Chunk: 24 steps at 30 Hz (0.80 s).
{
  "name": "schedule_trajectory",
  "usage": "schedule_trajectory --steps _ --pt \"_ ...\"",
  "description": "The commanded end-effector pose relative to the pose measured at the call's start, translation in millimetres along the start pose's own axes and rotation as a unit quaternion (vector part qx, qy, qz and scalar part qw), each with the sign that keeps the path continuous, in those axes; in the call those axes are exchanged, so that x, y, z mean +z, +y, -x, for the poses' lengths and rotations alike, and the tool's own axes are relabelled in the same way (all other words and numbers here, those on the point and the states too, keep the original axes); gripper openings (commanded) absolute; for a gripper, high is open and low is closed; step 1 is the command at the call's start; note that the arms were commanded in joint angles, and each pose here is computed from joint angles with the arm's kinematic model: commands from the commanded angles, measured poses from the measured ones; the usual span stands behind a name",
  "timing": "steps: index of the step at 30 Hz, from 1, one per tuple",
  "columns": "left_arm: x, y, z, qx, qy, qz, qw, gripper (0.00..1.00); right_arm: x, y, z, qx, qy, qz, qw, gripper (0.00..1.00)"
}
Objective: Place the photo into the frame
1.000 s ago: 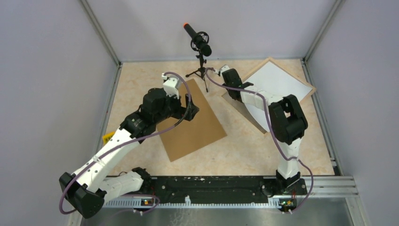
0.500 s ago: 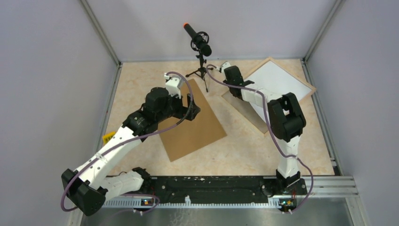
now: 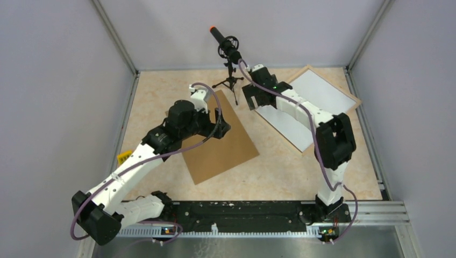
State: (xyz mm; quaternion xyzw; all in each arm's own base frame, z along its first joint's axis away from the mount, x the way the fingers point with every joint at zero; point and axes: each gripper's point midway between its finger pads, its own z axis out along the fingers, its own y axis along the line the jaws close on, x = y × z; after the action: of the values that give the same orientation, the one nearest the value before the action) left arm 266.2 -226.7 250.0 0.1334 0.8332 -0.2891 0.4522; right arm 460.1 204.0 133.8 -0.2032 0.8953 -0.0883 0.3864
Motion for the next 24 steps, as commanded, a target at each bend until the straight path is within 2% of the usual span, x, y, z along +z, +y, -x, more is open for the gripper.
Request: schedule_trajectory --steps 1,2,5,6,8,12,15,19,21,24 --pt "9 9 -19 -0.012 0.026 0.017 0.999 0.98 -78 34 11 0.173 0.001 0.130 0.976 0.99" --pt "11 15 -25 -0.014 0.035 0.030 0.999 0.98 -86 48 5 0.200 0.005 0.169 0.965 0.99" --pt "20 33 -48 -0.019 0.068 0.068 0.995 0.98 -118 95 -5 0.267 -0.005 0.323 0.908 0.99" --pt "22 40 -56 -0.025 0.081 0.083 0.993 0.98 -126 103 -2 0.285 -0.022 0.356 0.890 0.99" --pt "24 60 -74 -0.044 0.109 0.139 0.983 0.98 -129 110 -16 0.305 -0.017 0.389 0.869 0.98" --pt "26 88 -112 -0.079 0.161 0.207 0.962 0.98 -116 123 -54 0.309 0.039 0.422 0.852 0.93" --pt "20 112 -142 -0.140 0.184 0.246 0.941 0.98 -104 129 -84 0.286 0.086 0.417 0.858 0.87" --pt "8 136 -177 -0.236 0.187 0.283 0.910 0.98 -88 120 -109 0.285 0.101 0.402 0.865 0.86" --pt "4 137 -184 -0.254 0.183 0.288 0.905 0.98 -79 117 -121 0.279 0.112 0.392 0.869 0.86" --pt "0 140 -198 -0.281 0.183 0.305 0.891 0.98 -71 120 -131 0.280 0.123 0.402 0.863 0.85"
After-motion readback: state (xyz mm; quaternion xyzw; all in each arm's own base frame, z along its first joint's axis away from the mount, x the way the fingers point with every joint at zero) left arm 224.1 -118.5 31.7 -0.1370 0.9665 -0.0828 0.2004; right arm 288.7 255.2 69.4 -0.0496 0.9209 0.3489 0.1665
